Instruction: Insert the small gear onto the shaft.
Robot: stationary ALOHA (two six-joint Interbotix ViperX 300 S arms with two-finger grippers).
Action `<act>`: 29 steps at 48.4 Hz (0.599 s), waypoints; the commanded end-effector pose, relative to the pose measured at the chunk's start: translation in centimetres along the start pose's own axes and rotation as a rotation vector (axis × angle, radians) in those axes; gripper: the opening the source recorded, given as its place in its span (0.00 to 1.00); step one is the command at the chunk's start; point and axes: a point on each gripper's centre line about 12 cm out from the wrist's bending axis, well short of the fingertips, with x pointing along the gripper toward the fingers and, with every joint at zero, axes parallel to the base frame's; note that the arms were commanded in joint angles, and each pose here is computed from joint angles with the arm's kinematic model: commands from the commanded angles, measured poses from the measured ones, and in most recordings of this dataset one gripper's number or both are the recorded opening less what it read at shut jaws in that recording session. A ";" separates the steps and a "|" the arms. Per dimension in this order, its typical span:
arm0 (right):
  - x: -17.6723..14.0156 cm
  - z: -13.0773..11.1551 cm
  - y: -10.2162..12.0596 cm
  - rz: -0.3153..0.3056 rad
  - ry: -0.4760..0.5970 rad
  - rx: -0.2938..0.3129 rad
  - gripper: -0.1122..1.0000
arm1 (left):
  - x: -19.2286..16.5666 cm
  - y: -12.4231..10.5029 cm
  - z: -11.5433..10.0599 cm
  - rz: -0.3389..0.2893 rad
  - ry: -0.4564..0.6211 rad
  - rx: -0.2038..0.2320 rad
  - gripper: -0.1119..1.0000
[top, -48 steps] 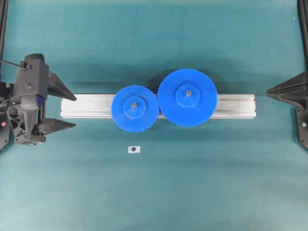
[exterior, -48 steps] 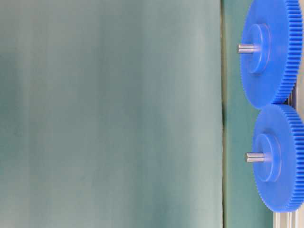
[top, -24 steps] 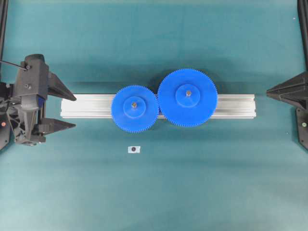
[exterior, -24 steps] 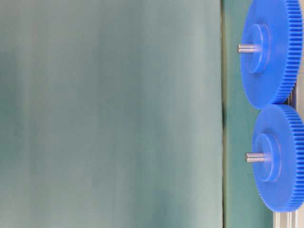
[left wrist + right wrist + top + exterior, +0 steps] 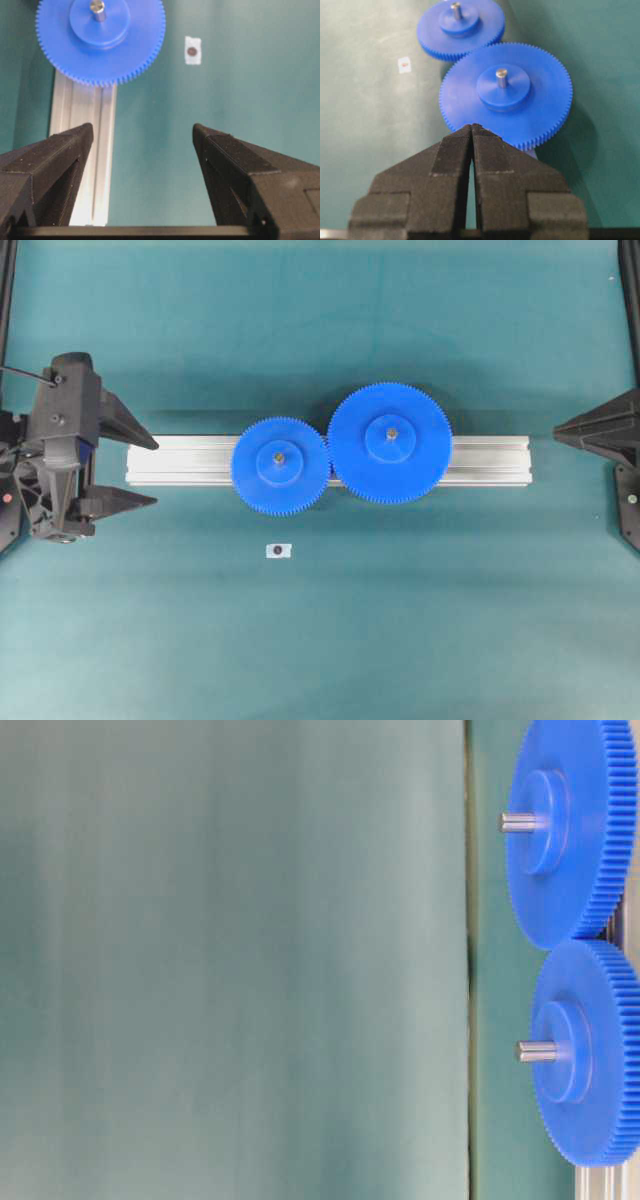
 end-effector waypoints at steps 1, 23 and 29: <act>0.0 0.5 0.0 0.000 -0.014 0.009 0.16 | -0.3 -0.1 0.6 -0.005 -0.024 0.003 0.83; 0.0 0.4 0.0 0.000 -0.014 0.009 0.16 | -0.1 -0.2 0.7 -0.006 -0.037 0.003 0.83; 0.0 0.4 0.0 -0.001 -0.013 0.009 0.16 | 0.0 -0.2 0.7 -0.006 -0.043 0.004 0.83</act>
